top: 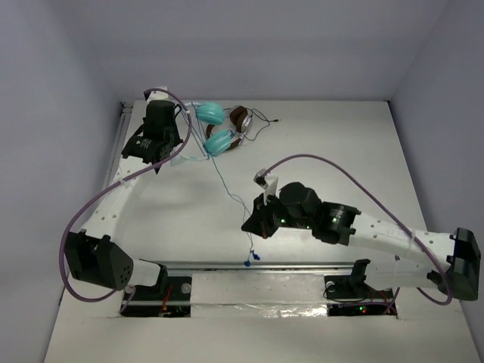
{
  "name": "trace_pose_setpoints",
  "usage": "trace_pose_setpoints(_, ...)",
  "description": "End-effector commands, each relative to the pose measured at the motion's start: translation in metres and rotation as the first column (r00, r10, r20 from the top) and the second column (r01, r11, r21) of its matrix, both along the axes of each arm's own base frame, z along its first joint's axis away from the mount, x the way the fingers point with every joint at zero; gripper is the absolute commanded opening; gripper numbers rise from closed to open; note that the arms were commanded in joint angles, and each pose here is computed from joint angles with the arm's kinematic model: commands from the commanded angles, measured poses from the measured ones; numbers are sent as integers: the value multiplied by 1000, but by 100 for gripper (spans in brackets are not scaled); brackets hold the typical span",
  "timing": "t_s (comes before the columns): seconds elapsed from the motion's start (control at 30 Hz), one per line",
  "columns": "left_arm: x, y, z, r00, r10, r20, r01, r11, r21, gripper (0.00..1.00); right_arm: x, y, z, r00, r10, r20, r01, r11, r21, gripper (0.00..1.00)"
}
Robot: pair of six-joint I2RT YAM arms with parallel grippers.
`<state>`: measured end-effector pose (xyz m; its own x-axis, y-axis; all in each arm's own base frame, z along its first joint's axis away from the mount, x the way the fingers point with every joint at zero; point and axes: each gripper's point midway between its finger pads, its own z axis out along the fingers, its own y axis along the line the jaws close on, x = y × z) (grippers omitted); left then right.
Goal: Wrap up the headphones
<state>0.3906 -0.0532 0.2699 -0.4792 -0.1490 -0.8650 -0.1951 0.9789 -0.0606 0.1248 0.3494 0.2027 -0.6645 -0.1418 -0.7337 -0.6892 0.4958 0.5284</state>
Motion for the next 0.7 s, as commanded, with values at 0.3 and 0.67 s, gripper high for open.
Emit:
trace_pose_setpoints(0.3, -19, -16, -39, 999, 5, -33, -1, 995, 103, 0, 14, -10, 133, 976, 13, 217, -12, 1000, -6, 0)
trace_pose_setpoints(0.67, -53, -89, -78, 941, -303, -148, 307, 952, 3, 0, 59, -19, 129, 926, -101, 363, 160, 977, -138, 0)
